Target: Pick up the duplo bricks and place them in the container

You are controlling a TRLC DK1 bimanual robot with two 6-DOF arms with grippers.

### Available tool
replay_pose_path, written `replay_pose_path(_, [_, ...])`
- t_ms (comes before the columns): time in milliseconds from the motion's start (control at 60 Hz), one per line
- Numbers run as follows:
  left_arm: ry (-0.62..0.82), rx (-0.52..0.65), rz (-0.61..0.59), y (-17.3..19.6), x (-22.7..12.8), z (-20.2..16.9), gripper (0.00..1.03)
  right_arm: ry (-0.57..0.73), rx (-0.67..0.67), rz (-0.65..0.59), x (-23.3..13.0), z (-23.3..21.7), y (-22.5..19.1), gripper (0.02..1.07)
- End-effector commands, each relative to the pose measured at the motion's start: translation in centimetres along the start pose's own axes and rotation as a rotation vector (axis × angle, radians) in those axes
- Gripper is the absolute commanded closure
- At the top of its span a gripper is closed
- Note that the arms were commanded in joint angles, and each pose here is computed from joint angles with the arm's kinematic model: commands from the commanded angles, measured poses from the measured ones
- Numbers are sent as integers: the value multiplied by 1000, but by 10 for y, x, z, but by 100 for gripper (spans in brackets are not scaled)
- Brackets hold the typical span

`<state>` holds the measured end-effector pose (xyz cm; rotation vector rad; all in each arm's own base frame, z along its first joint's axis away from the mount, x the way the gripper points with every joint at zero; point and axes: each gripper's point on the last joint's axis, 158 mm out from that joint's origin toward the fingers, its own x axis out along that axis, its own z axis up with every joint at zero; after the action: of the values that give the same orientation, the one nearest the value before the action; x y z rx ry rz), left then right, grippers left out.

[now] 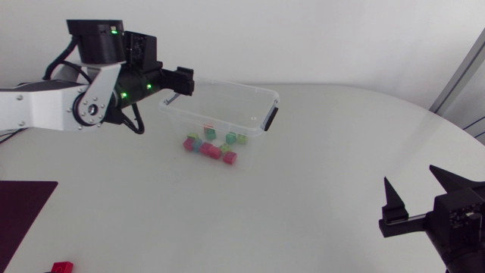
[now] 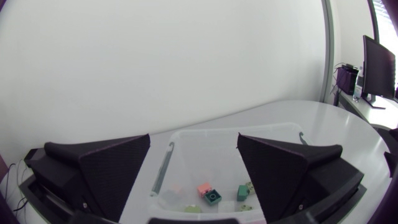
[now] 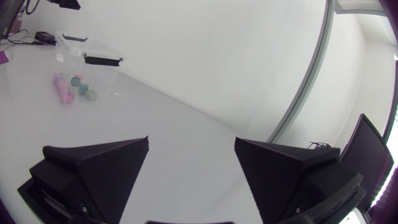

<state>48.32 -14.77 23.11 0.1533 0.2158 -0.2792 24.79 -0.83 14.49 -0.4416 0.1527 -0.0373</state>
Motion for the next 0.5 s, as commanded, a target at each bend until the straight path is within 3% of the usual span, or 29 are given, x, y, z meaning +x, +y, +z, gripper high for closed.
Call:
replay_pose_path(0, [34,49,39,12,-15,-17,4,21,11,-5,2,-10,1,7])
replay_pose_path(183, [-9,109,138,38,-53,-14,4,17,13,4,2,-9,3,7])
replay_pose_path(483, [-21,105,233,75,-94,-19,4,-30,76,-7,2,1,1,7])
